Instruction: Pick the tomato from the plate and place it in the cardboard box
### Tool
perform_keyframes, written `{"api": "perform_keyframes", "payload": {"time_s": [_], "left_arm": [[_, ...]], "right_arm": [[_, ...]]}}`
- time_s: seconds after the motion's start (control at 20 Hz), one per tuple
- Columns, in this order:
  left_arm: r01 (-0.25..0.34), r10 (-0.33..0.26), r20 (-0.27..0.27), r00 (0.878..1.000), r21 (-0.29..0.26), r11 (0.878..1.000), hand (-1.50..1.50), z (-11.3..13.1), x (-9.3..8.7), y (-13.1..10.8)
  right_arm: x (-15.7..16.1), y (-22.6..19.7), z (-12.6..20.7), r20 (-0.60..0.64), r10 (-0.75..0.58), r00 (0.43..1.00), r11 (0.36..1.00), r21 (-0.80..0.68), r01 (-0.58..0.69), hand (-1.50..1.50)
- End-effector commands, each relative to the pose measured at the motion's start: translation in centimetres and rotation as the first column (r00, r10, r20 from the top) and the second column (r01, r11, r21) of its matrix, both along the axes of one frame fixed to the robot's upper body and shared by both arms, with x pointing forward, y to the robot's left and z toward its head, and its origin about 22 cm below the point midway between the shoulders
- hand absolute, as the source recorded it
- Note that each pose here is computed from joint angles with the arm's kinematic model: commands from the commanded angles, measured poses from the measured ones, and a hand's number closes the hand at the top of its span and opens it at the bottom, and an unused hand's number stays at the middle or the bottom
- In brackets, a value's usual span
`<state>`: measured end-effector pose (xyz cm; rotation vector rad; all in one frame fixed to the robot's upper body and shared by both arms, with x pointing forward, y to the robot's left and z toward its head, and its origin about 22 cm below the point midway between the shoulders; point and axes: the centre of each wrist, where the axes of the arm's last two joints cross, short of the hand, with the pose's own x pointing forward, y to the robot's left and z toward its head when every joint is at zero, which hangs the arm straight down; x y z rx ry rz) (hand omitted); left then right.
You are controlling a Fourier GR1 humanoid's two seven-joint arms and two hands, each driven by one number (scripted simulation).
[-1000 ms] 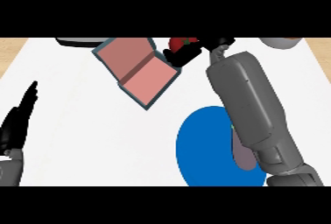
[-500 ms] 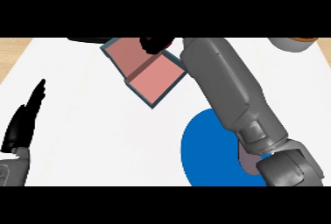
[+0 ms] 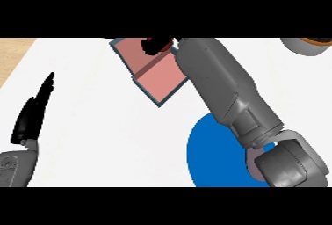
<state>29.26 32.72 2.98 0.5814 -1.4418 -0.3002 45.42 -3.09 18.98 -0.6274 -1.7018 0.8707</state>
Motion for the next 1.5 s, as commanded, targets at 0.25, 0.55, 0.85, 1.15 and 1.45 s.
{"api": "perform_keyframes", "payload": {"time_s": [0.25,0.55,0.85,1.15,1.45], "left_arm": [[0.025,-0.025,0.020,0.999,0.008,1.000,0.00,1.2,1.1,-0.7],[0.040,-0.040,0.011,0.999,0.001,0.999,0.00,1.3,1.6,-0.9],[0.017,-0.017,-0.009,1.000,-0.014,1.000,0.00,-0.1,0.8,-1.1],[-0.017,0.017,-0.008,1.000,-0.007,1.000,0.00,-0.4,-0.8,1.4],[-0.056,0.056,-0.024,0.998,-0.006,0.998,0.00,-1.0,-1.8,2.5]], "right_arm": [[0.4,-1.3,-3.1,-0.183,-0.079,0.980,0.992,0.087,0.096,-1.50],[0.4,-1.2,-2.7,-0.096,-0.039,0.995,0.985,0.163,0.054,-1.50],[0.5,-2.1,-3.2,0.048,-0.078,0.996,0.930,0.363,0.055,-1.50],[1.0,-2.9,-1.8,0.045,-0.107,0.993,0.848,0.525,0.068,-1.50],[2.2,-8.2,-1.8,0.040,-0.111,0.993,0.805,0.589,0.067,-1.50]]}}
